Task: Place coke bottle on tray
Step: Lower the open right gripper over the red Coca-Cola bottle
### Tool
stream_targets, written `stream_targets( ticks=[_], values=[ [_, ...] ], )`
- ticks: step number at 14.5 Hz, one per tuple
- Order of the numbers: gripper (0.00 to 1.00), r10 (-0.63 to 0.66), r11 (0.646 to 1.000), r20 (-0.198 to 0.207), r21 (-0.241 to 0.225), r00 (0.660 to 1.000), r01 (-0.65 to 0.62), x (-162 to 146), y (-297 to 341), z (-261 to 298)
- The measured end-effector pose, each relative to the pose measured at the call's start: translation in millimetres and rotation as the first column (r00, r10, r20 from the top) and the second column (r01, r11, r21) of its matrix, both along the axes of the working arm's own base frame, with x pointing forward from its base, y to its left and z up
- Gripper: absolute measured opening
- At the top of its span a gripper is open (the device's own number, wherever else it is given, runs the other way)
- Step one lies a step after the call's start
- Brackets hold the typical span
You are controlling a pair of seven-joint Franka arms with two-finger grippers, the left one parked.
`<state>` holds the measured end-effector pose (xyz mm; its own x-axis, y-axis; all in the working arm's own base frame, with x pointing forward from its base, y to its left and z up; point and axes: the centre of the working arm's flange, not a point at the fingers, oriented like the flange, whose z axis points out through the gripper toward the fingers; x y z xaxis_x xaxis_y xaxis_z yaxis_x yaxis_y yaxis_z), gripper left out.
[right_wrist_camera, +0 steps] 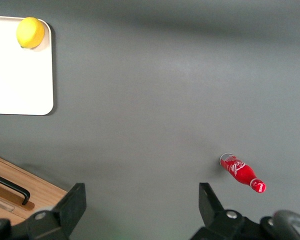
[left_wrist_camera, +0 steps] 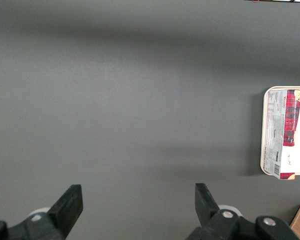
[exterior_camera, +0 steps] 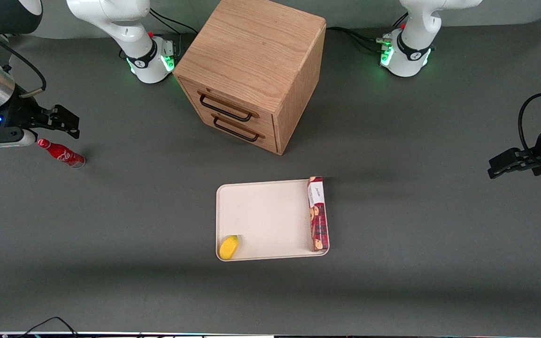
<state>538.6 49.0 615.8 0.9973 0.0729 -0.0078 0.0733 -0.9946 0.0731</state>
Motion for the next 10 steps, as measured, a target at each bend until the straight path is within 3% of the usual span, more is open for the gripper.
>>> stream_targets(
  ticks=[5, 10],
  values=[
    [1.0, -0.029, 1.0, 0.022, 0.007, 0.999, 0.029, -0.2, 0.3, 11.9],
    [1.0, -0.026, 1.0, -0.002, 0.008, 1.0, 0.026, -4.4, -41.2, 19.3]
  ],
)
